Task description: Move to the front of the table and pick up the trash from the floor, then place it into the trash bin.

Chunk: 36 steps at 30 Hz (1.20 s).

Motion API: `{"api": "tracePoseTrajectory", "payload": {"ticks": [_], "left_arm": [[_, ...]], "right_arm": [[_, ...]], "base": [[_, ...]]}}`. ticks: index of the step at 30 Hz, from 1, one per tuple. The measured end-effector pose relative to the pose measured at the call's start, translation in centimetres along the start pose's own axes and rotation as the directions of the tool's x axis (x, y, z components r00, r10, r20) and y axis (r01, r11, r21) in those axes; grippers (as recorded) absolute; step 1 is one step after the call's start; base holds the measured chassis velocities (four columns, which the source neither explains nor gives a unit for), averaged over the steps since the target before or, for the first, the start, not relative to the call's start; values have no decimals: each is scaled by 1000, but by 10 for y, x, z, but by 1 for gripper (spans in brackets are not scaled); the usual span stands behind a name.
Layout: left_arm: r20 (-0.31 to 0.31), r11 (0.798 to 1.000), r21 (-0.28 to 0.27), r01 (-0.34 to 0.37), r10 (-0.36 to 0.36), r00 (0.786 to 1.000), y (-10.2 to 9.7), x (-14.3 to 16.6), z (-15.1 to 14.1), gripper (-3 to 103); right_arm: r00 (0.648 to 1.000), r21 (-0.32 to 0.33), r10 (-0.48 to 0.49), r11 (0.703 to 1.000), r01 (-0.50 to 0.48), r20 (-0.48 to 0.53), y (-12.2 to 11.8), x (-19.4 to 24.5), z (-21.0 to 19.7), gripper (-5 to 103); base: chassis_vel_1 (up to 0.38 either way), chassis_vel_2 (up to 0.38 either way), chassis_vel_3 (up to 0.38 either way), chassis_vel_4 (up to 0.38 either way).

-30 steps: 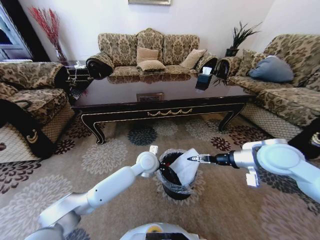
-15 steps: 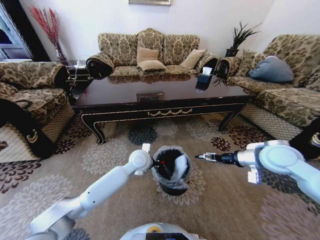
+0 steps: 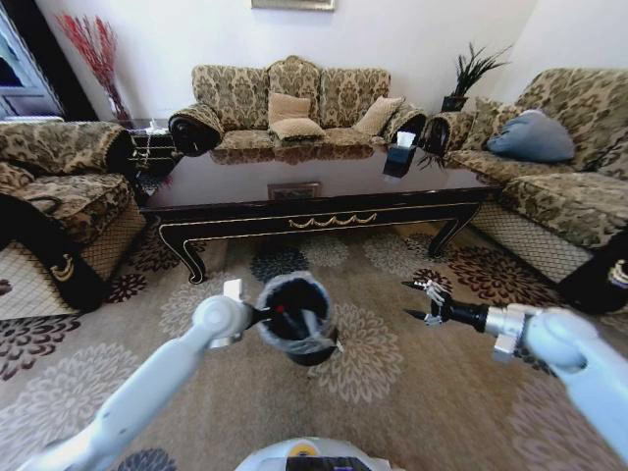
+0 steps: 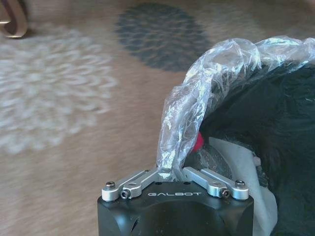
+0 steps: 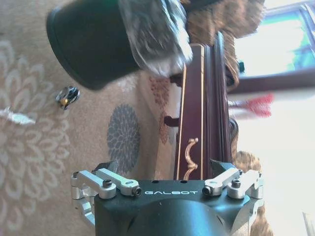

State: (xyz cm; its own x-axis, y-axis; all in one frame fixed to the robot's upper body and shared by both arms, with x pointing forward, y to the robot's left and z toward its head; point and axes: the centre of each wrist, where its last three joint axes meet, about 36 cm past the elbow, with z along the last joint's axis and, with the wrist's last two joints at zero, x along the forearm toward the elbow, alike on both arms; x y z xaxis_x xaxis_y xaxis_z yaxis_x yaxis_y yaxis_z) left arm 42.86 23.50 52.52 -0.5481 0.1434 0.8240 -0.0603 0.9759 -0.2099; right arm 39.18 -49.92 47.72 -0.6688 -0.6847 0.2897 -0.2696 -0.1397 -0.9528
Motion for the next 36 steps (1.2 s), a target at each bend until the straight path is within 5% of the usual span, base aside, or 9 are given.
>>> {"api": "tracePoseTrajectory", "payload": {"ticks": [12,16,23,30,32,33,36], "left_arm": [[30,996,28,88,-89,996,50,-10,8,0],[40,986,57,156,-159,986,82,-11,18,0],[19,975,113,192,-195,981,109,-10,33,0],[4,971,149,188,-190,982,120,-8,51,0],[-2,969,160,186,-188,982,123,-5,59,0],[-2,969,160,186,-188,982,123,-5,59,0],[-3,966,169,193,-195,981,128,1,65,0]], "right_arm": [[989,-253,57,963,-91,-137,85,13,20,100],[984,-393,56,912,-119,-169,110,1,23,100],[979,-512,74,844,-162,-188,123,-25,33,100],[967,-665,127,706,-245,-221,115,-69,45,100],[964,-750,118,608,-261,-240,121,-93,39,100],[964,-750,118,608,-261,-240,121,-93,39,100],[963,-822,95,505,-264,-251,129,-119,32,100]], "base": [[0,0,0,0],[0,0,0,0],[0,0,0,0],[0,0,0,0],[0,0,0,0],[0,0,0,0],[0,0,0,0]]}}
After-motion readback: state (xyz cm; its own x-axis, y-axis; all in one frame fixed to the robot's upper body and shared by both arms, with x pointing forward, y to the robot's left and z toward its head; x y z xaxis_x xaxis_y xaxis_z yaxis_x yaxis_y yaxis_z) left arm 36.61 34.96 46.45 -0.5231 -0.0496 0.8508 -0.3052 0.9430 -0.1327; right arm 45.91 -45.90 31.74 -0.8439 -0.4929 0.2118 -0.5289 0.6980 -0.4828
